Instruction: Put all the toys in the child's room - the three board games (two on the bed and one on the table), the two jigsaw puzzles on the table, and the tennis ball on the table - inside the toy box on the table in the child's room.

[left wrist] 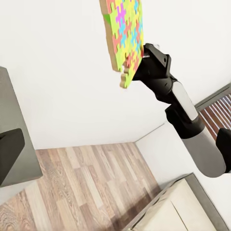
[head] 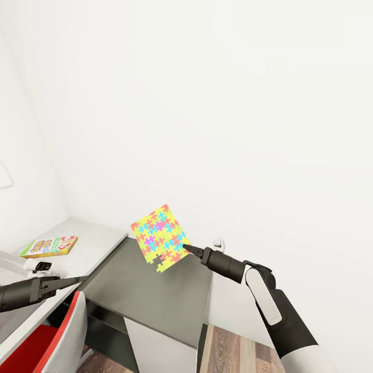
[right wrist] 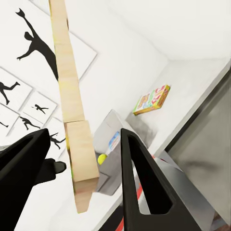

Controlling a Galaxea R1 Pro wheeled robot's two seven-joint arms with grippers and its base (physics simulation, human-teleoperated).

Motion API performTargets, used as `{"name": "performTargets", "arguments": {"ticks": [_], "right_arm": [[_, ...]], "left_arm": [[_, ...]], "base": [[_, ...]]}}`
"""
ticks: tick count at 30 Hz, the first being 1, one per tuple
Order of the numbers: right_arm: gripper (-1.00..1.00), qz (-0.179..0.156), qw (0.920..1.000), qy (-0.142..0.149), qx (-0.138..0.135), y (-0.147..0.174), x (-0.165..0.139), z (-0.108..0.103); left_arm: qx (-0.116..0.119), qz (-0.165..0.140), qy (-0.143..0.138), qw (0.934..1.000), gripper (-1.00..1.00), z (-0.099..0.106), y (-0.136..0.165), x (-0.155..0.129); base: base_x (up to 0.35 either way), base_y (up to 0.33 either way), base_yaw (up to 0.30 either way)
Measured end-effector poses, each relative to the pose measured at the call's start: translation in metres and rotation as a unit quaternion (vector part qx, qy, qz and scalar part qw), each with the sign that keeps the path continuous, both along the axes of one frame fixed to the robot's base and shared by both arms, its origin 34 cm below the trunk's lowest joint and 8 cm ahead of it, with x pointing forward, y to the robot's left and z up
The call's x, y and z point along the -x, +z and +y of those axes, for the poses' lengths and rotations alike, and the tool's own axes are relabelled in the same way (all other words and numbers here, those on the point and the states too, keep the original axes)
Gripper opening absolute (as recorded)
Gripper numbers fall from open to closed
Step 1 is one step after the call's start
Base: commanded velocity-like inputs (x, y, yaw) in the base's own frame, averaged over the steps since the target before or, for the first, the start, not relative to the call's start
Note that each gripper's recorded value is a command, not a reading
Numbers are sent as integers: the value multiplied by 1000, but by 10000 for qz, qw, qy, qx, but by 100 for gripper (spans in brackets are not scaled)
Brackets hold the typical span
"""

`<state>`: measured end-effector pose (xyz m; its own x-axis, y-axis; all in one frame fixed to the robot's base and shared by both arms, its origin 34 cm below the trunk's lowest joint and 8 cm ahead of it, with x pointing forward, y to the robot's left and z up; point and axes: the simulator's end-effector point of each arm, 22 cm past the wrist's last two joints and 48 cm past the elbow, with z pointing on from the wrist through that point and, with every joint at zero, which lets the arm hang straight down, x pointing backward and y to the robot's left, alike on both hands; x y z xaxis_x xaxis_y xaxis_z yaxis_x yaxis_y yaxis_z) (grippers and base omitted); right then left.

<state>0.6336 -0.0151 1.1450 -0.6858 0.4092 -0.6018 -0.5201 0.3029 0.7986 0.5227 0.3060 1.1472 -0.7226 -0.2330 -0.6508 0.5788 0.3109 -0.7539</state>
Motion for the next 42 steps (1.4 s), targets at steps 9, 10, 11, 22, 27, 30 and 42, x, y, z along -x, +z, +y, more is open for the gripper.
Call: {"name": "performTargets", "arguments": {"ticks": [9,10,11,22,27,30,42], "right_arm": [[-100,-96,9999,-116,18,2,-4,-1],[-100,-99,9999,-114,18,2,-4,-1],[-100,-100,9999,-114,21,2,-4,-1],[-100,-110,9999,-102,27,2,-4,1],[-100,-114,9999,-97,24,2,-3,1],[-100,-116,9999,-92,24,2,-3,2],[-100,-118,9999,-85,16,3,-3,2]], "left_arm": [[2,3,7,10000,100,1,0,0],[2,3,7,10000,100,1,0,0],[2,3,7,10000,100,1,0,0],[3,2,7,10000,100,1,0,0],[7,0,7,10000,100,1,0,0],[20,-18,50,10000,100,3,2,-1],[96,-145,349,9992,100,23,11,-5]], "base": [[0,0,250],[0,0,283],[0,0,285],[0,0,287],[0,0,288],[0,0,288],[0,0,288]]}}
